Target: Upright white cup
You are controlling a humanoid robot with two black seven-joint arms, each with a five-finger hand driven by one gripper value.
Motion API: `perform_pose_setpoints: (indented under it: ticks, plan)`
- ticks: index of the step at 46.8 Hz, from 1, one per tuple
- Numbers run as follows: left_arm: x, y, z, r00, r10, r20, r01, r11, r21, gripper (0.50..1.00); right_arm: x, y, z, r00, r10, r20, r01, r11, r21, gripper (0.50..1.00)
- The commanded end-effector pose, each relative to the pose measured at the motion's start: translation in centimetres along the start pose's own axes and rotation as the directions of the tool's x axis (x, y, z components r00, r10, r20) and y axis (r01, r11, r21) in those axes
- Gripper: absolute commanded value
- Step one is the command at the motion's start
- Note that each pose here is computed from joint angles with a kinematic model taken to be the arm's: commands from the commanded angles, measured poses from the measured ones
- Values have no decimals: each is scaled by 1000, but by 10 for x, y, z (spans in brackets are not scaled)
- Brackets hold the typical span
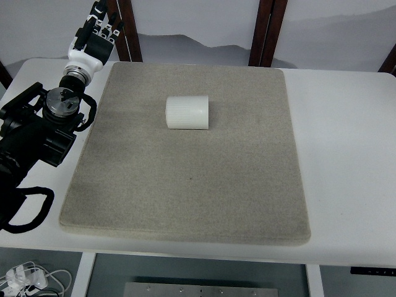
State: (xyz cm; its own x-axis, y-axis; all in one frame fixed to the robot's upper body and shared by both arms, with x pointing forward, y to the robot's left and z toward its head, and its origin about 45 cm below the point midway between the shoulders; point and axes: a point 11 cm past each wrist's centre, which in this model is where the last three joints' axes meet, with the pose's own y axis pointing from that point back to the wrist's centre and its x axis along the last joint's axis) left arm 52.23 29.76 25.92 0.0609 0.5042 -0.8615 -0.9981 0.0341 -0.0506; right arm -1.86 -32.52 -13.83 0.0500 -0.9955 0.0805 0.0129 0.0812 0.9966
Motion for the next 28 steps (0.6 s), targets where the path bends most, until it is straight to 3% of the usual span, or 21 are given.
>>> perform_pose_setpoints:
  ticks: [1, 28]
  plan:
    - [0, 0, 0, 1000, -1, -1, 1, 1000, 0, 1000, 0, 0, 0, 1000, 0, 0, 0, 1000, 0, 952]
    - [-4, 0, 8, 998, -56, 4, 56, 998, -11, 1000, 0, 0, 0, 1000, 0, 0, 0, 1000, 0, 952]
